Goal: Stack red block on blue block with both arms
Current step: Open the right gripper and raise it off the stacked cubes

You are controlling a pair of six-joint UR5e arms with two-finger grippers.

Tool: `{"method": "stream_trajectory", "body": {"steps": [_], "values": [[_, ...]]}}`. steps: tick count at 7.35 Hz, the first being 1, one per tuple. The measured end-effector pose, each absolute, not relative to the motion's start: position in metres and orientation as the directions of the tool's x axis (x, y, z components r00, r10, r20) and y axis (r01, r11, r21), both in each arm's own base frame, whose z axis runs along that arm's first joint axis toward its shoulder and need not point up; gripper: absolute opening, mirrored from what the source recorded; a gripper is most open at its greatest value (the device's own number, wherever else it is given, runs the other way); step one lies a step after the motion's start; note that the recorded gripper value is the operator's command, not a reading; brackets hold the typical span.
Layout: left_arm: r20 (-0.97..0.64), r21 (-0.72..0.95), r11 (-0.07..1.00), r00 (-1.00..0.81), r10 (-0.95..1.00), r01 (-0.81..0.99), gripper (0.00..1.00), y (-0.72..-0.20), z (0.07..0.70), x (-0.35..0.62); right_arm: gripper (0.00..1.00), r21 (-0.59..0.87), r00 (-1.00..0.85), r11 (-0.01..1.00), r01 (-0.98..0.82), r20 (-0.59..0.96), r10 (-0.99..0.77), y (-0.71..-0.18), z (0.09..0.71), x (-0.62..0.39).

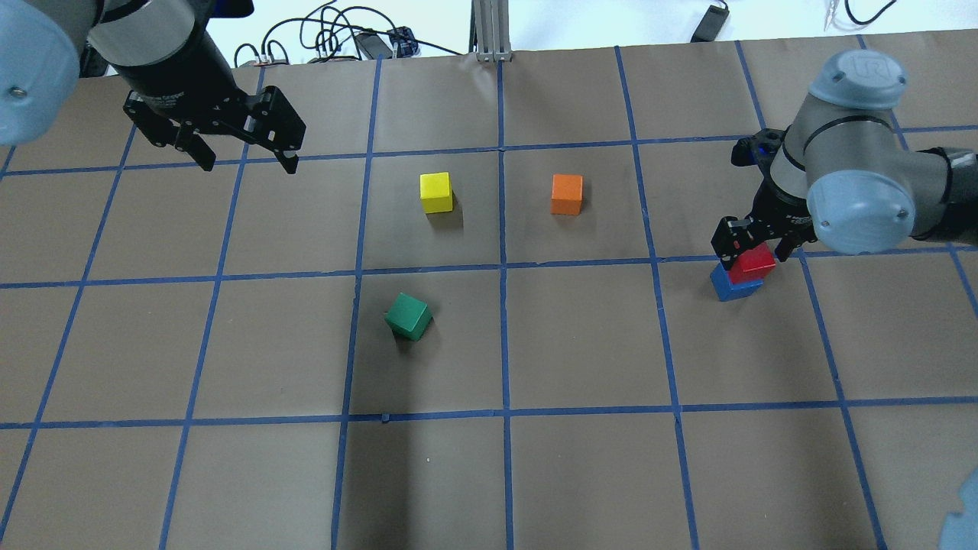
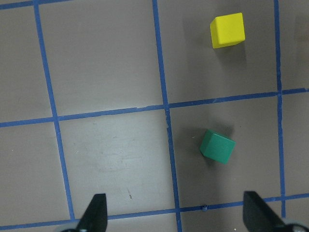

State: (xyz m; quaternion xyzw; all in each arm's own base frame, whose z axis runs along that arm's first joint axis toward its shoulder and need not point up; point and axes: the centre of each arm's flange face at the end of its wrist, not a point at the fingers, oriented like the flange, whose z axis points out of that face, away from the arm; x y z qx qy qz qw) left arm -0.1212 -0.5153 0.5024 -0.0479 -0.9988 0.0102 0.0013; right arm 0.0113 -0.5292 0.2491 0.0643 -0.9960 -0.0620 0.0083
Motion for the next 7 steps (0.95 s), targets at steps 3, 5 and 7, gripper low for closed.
{"method": "stream_trajectory", "body": {"steps": [3,5,7], "values": [[0.001,-0.022,0.995,-0.995,0.096,0.096,1.0,-0.515,0.503,-0.121,1.0,0.091,-0.993,0.989,-0.119,0.018,-0.121,-0.535,0.276,0.013],[0.001,-0.022,0.995,-0.995,0.095,0.095,1.0,-0.515,0.503,-0.121,1.0,0.101,-0.992,0.988,-0.121,0.01,-0.123,-0.545,0.317,0.025],[0.001,-0.022,0.995,-0.996,0.095,0.095,1.0,-0.516,0.503,-0.12,1.0,0.133,-0.996,0.987,-0.09,0.011,-0.092,-0.549,0.375,0.056]]}}
